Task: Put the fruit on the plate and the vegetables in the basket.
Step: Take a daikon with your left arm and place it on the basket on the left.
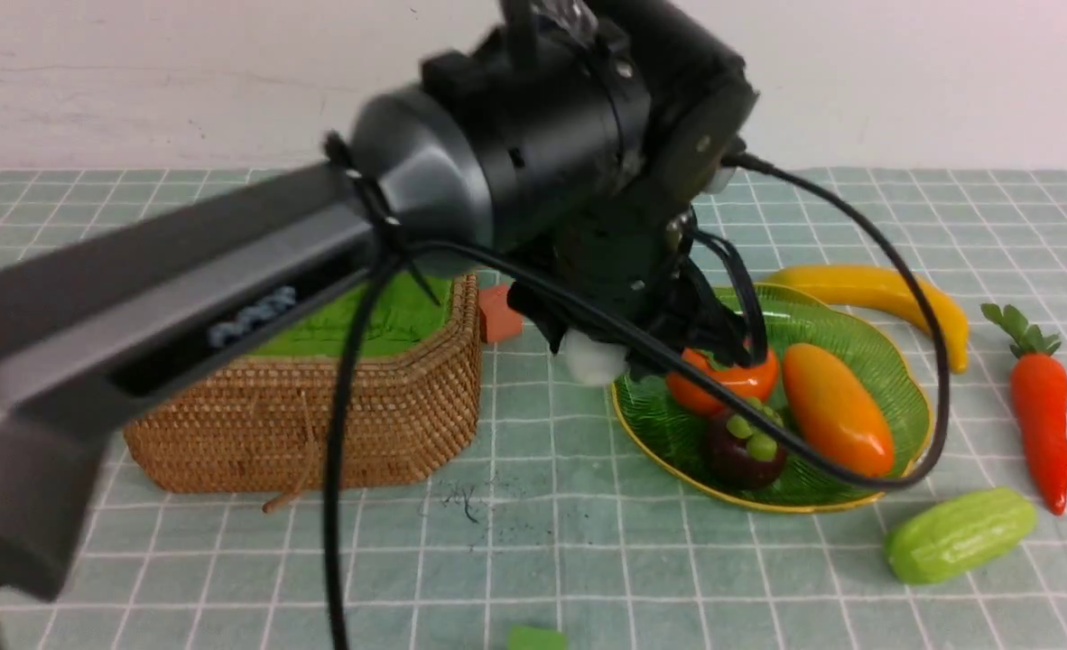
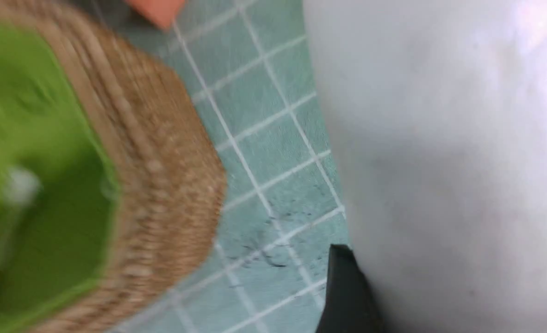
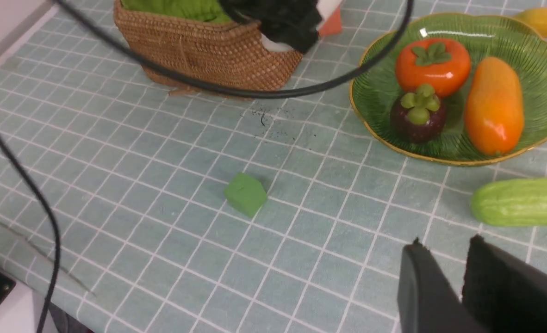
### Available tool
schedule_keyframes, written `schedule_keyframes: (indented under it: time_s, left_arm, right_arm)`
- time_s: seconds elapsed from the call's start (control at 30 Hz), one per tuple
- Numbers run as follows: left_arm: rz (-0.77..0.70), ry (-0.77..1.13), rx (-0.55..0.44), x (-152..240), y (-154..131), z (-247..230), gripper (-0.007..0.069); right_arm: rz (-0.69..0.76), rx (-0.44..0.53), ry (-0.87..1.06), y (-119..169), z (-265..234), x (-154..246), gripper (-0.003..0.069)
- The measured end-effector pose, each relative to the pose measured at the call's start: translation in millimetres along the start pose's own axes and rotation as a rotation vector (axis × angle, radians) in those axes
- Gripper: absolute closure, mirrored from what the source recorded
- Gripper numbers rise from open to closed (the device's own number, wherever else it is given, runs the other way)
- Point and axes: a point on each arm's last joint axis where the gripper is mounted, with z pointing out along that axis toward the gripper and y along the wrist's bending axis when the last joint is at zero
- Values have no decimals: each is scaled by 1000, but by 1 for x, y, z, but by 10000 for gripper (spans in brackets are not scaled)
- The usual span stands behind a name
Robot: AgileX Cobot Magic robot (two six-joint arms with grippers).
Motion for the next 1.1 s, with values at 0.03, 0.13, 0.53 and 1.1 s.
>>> schedule_keyframes:
  time_s: [0.03,0.13,0.53,1.1]
  left_arm:
    - [40,-5,-3,2,5,-6,190]
    - [245,-20,-12,17,38,-36,190]
    - [730,275,-74,81,190,-6,190]
    - [771,251,-110,75,210,42,165]
  right_arm:
    - [-1,-2,-6,0,0,-1,505]
    - [-13,-5,-20,0,0,-2,504]
    - [-20,-9,-34,1,0,-3,501]
    - [-17,-20,-37,2,0,-3,498]
